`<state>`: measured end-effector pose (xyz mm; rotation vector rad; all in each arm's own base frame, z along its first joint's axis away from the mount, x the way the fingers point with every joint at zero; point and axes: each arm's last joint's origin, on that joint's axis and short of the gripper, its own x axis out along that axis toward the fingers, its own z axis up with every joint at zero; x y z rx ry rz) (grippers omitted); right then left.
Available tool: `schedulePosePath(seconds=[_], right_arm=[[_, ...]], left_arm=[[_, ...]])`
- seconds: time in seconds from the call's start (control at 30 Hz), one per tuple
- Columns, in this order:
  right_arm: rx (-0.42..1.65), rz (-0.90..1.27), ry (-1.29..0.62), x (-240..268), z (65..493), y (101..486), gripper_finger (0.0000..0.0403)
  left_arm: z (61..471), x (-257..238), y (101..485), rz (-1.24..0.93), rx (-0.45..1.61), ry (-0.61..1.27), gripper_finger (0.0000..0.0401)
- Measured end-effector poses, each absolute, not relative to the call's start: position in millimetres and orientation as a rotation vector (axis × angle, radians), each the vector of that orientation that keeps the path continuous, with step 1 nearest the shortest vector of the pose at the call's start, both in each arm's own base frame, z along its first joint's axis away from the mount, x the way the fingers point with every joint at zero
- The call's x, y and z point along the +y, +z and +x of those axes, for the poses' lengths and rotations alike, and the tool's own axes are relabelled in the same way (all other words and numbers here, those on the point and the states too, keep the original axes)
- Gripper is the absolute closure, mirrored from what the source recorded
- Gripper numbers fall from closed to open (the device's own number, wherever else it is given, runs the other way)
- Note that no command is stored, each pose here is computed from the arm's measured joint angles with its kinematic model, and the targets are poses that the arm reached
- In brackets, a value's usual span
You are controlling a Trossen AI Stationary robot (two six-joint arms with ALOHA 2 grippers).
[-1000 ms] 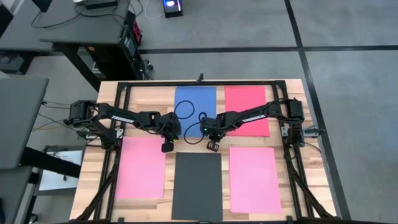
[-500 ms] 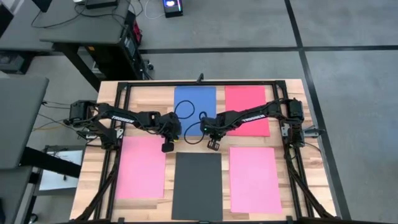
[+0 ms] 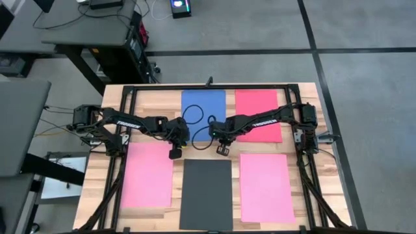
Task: Organize paper
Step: Stack the blue paper on top of the blue paper, then stack the pink paper on top of the pink paper
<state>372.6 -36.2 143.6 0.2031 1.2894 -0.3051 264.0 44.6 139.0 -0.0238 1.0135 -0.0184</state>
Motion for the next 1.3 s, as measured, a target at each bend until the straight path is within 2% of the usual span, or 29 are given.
schedulePosePath(seconds=[0.47,0.6,0.8,1.03,1.3], right_arm=[[1.308,0.169,-0.256,-16,380,162,0.0403],[1.299,0.153,-0.24,-8,385,173,0.0403],[1.218,0.031,-0.236,14,389,197,0.0403],[1.115,-0.036,-0.216,43,382,221,0.0403],[1.049,-0.088,-0.09,86,380,225,0.0403]], left_arm=[[261,43,138,-0.022,1.06,-0.031,0.0401],[264,31,148,-0.004,1.078,-0.068,0.0401],[264,1,181,0.139,0.995,-0.058,0.0401],[240,-44,216,0.208,0.879,-0.041,0.0401],[218,-108,212,0.194,0.882,-0.154,0.0401]])
